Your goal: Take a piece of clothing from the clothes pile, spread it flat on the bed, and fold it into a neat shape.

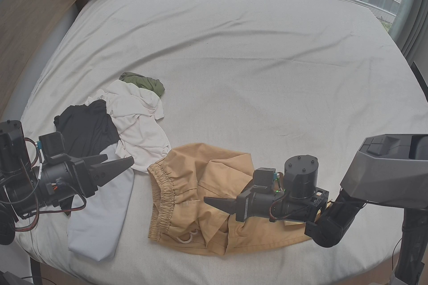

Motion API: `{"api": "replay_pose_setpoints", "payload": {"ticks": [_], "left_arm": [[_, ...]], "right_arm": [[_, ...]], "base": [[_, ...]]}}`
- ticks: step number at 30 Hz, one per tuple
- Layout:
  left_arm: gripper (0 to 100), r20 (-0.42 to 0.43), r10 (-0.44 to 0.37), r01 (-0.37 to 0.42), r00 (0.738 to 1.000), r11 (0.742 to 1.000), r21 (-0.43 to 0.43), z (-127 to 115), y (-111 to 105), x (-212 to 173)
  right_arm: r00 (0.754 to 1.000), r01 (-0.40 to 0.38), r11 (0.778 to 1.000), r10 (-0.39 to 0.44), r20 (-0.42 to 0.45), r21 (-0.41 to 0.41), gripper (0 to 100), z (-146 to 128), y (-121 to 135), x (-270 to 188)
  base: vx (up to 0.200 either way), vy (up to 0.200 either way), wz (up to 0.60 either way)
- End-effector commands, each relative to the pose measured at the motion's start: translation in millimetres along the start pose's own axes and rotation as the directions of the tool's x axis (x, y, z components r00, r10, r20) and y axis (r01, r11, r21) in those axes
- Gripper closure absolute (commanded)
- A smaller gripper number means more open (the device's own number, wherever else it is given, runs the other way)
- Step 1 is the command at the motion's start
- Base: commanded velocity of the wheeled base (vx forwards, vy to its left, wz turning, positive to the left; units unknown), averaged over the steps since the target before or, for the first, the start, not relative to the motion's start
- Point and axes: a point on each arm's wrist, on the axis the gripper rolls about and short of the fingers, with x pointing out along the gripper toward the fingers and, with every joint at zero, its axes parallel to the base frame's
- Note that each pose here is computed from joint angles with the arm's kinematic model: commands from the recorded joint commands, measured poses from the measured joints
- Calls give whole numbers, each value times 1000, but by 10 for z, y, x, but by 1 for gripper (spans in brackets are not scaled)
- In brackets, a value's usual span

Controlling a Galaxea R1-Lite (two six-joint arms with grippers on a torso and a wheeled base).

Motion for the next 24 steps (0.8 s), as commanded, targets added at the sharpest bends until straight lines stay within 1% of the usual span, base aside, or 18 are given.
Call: {"api": "replay_pose_setpoints", "payload": {"ticks": [1, 10, 11, 15, 17, 20, 22, 24], "left_arm": [[0, 0, 0, 0, 1000, 1000, -1, 0, 0, 0], [0, -4, 1, -1, 1000, 1000, -2, -5, 6, 9], [0, -5, 1, -1, 1000, 1000, -5, -7, 8, 12], [0, -8, -1, 1, 1000, 1000, -4, -8, 7, 24], [0, 0, -8, 8, 1000, 1000, -1, 3, -9, 19], [0, 8, -17, 17, 1000, 1000, 4, 10, -24, 16], [0, -6, -38, 38, 999, 999, -10, -15, -41, 42], [0, -6, -38, 38, 999, 999, -12, -15, -41, 42]], "right_arm": [[1000, 4, 1000, -4, -6, 4, 100, -30, -31, 26], [1000, 7, 1000, -7, -2, 3, 100, -34, -36, 5], [1000, 17, 1000, -17, 1, 5, 100, -30, -38, -18], [997, 24, 1000, -23, 77, -15, 100, 129, 76, -202], [996, 28, 1000, -27, 82, -14, 100, 139, 94, -280], [993, 26, 999, -23, 113, -25, 100, 179, 158, -423], [986, 39, 999, -32, 162, -35, 100, 250, 150, -580], [986, 39, 999, -33, 164, -36, 100, 253, 152, -590]], "base": [[0, 0, 0], [0, 0, 0], [0, 0, 0], [0, 0, 0], [0, 0, 0], [0, 0, 0], [0, 0, 0], [0, 0, 0]]}}
